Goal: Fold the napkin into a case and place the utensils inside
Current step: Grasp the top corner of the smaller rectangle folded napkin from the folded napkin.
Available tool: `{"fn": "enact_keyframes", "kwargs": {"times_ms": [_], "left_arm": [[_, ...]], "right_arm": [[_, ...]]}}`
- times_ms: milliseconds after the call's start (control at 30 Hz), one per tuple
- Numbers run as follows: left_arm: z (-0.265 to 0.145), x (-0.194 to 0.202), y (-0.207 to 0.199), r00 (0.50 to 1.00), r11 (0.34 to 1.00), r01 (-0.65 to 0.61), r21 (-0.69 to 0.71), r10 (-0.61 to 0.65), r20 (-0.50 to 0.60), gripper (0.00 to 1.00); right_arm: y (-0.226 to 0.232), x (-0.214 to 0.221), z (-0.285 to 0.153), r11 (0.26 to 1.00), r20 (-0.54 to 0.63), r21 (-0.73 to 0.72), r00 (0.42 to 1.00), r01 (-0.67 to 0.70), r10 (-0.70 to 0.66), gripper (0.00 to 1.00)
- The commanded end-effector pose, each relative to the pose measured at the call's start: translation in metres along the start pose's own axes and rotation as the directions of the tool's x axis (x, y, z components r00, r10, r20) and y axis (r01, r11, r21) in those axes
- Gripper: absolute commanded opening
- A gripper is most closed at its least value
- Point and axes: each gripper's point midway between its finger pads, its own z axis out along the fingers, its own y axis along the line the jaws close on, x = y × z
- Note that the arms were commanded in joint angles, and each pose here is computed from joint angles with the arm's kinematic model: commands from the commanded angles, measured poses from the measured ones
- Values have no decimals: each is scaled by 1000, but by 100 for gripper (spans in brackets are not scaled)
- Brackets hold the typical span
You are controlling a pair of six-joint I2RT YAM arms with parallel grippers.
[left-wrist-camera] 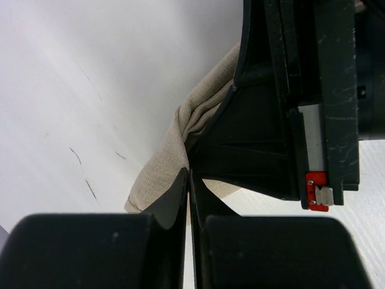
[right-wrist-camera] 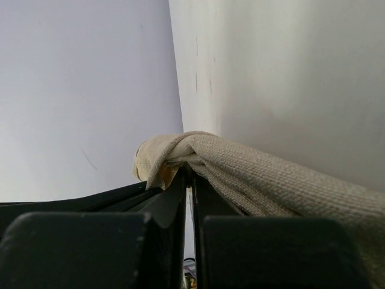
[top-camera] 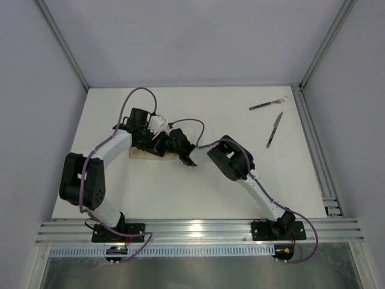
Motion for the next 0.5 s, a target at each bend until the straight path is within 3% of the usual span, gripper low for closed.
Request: {"fn": "enact_keyframes", "kwargs": {"times_ms": [0,133,267,467], "left_arm": [[2,-5,-8,1000,999,13,39,-14,20,0],[5,0,-7,1000,999,19,41,-19,8,0],[12,11,-2,999,998,33,51,-32,-20,0],[25,37,-6,995,996,39,79,-32,-99,0]], "right_arm": [[37,10,8,995,-25,-100,1000,14,-16,4],[37,-6,15,995,19,-95,1000,15,-13,4],[9,-17,16,994,39,-79,996,-72,76,4],[0,-26,17,996,76,-56,995,-68,72,4]]}}
